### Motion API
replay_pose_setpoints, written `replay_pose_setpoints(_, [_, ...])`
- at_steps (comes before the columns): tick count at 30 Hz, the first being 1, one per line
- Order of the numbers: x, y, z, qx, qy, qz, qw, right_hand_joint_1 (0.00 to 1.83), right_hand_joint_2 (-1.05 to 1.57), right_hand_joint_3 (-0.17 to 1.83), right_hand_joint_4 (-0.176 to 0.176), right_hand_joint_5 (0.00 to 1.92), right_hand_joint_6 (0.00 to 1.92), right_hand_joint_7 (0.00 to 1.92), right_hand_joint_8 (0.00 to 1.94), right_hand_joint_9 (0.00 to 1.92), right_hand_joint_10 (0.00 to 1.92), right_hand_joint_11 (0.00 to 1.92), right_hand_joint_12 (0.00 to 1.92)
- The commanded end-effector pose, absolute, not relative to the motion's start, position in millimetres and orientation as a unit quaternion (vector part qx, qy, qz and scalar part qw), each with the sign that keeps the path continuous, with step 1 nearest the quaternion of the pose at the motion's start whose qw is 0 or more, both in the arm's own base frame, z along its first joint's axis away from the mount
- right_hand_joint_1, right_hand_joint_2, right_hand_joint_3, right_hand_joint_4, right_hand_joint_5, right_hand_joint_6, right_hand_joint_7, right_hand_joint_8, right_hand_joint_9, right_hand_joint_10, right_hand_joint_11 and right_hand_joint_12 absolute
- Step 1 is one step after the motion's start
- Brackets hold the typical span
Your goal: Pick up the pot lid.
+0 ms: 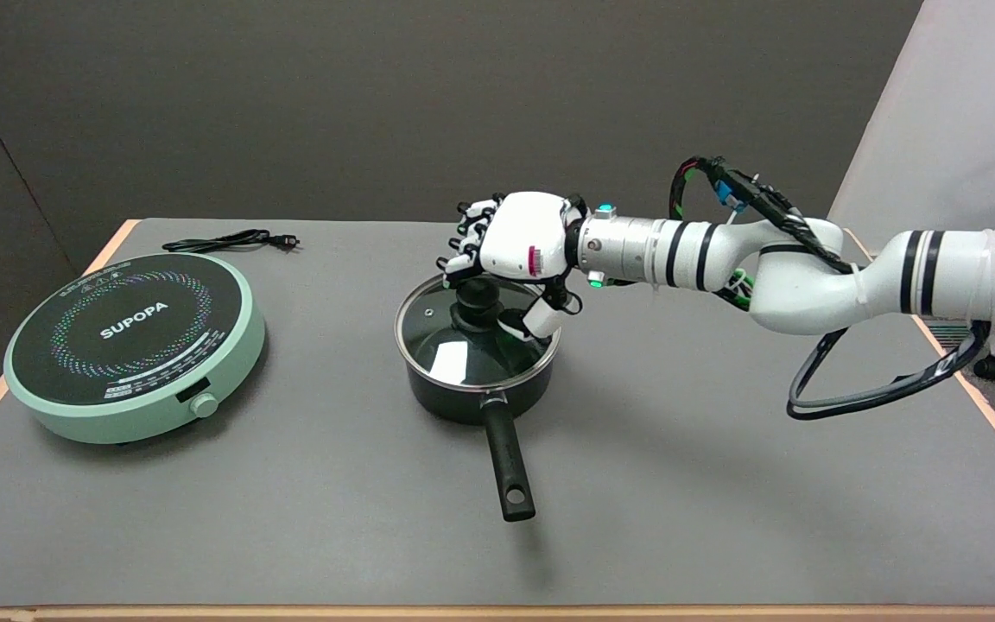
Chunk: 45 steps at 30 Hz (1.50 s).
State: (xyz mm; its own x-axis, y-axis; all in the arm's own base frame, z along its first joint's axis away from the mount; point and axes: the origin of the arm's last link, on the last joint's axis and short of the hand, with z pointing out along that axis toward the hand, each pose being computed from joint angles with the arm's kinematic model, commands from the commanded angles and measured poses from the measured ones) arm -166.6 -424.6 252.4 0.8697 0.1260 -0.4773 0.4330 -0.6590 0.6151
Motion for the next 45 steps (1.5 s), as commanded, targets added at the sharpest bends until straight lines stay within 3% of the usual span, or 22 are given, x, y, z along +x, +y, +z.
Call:
replay_pose_setpoints(1, [-165, -425, 263, 0.884, 0.15, -0.196, 0.397, 0.78, 0.78, 0.83, 0.103, 0.48, 0.58, 0.65, 0.3, 0.6, 0.45, 0.31, 0.37])
replay_pose_setpoints(9, [-163, -425, 261, 0.89, 0.11, -0.172, 0.409, 0.78, 0.78, 0.8, 0.113, 0.51, 0.62, 0.7, 0.41, 0.64, 0.65, 0.35, 0.38])
replay_pose_setpoints(13, [-165, -424, 259, 0.891, 0.104, -0.171, 0.407, 0.78, 0.77, 0.82, 0.112, 0.49, 0.39, 0.7, 0.38, 0.64, 0.68, 0.35, 0.4])
replay_pose_setpoints(15, [-166, -424, 259, 0.892, 0.099, -0.169, 0.407, 0.7, 0.73, 0.96, 0.11, 0.44, 0.34, 0.67, 0.36, 0.62, 0.69, 0.32, 0.47])
replay_pose_setpoints(21, [-166, -424, 255, 0.897, 0.055, -0.148, 0.412, 0.69, 0.67, 1.01, 0.119, 0.4, 0.22, 0.62, 0.27, 0.63, 0.59, 0.32, 0.51])
replay_pose_setpoints(45, [-182, -432, 250, 0.896, 0.037, -0.156, 0.415, 0.69, 0.7, 0.99, 0.133, 0.47, 0.34, 0.64, 0.26, 0.64, 0.56, 0.32, 0.49])
